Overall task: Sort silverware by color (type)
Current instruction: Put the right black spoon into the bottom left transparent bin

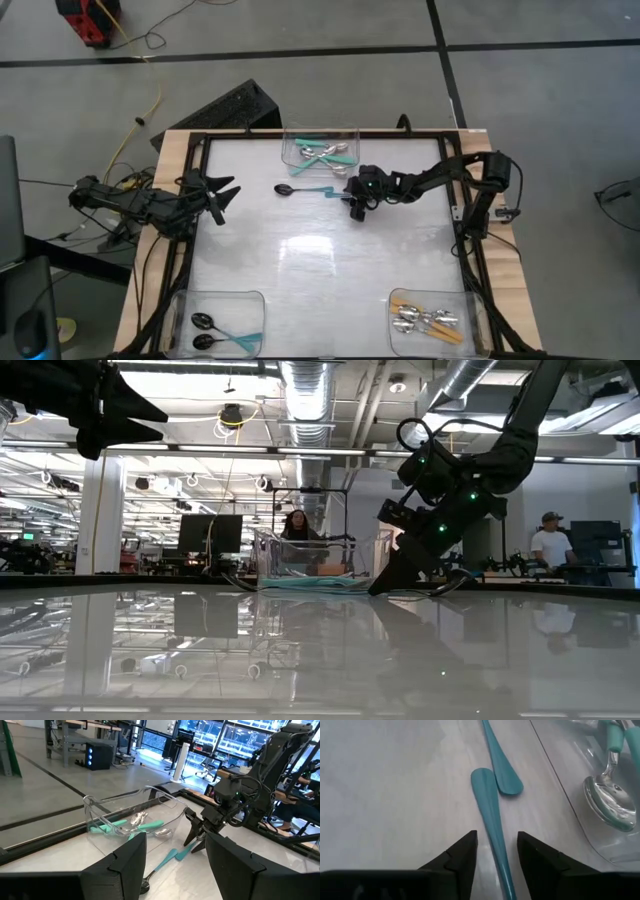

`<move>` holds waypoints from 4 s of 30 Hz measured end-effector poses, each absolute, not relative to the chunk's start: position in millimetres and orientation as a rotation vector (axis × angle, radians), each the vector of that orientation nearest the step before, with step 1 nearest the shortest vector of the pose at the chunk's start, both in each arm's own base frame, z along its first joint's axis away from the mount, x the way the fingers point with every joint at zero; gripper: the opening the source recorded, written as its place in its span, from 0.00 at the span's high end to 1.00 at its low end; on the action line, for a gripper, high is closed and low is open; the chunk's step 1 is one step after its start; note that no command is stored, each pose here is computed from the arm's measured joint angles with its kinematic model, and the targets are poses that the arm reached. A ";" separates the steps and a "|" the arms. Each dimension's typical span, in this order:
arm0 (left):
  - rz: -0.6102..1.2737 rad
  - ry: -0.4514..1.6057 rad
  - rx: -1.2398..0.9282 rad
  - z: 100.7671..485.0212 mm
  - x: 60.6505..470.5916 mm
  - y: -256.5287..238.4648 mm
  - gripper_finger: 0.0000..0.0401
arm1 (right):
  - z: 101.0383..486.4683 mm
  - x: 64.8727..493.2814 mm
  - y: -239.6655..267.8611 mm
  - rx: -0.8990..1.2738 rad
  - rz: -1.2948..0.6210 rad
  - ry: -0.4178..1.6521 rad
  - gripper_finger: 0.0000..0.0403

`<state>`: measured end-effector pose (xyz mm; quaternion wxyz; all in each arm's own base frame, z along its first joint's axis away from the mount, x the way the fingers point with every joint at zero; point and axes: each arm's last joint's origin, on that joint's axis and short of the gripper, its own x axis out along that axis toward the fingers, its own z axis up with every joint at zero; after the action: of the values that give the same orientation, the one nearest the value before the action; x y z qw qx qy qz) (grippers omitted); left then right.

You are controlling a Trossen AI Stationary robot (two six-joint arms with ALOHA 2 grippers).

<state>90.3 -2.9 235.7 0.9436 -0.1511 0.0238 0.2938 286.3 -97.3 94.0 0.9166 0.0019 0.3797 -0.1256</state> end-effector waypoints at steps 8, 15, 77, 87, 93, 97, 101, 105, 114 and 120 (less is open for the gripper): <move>0.598 0.050 -0.298 236.0 90.4 -2.9 0.53 | 93.6 286.1 -97.0 0.004 -0.258 0.783 0.71; 0.598 0.050 -0.298 236.0 90.4 -2.9 0.53 | 93.3 285.9 -97.0 0.004 -0.258 0.784 0.82; 0.592 0.047 -0.290 236.7 90.6 -3.1 0.53 | 118.2 292.9 -83.6 0.032 -0.218 0.749 0.43; 0.597 0.040 -0.293 237.4 90.7 -2.9 0.53 | 142.2 270.4 -88.5 0.014 -0.247 0.805 0.44; 0.596 0.039 -0.294 237.5 90.7 -3.0 0.53 | 121.3 261.5 -85.1 0.014 -0.265 0.751 0.44; 0.596 0.037 -0.295 237.6 90.6 -3.0 0.53 | 116.4 255.0 -85.3 0.007 -0.293 0.737 0.44; 0.598 0.036 -0.295 237.6 90.6 -2.9 0.53 | 111.8 252.3 -85.7 0.009 -0.299 0.745 0.44; 0.608 0.030 -0.297 238.1 90.5 -2.7 0.53 | 103.1 250.8 -84.8 0.023 -0.304 0.729 0.44; 0.620 0.024 -0.300 238.3 90.4 -2.4 0.53 | 97.2 252.0 -85.1 0.025 -0.316 0.723 0.54; 0.620 0.024 -0.299 238.2 90.4 -2.4 0.53 | 95.6 250.6 -84.4 0.035 -0.321 0.748 0.73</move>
<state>90.4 -2.4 238.2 0.9413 -0.1467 0.0118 0.3039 250.6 -84.4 95.6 0.9182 0.0168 0.3637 -0.1562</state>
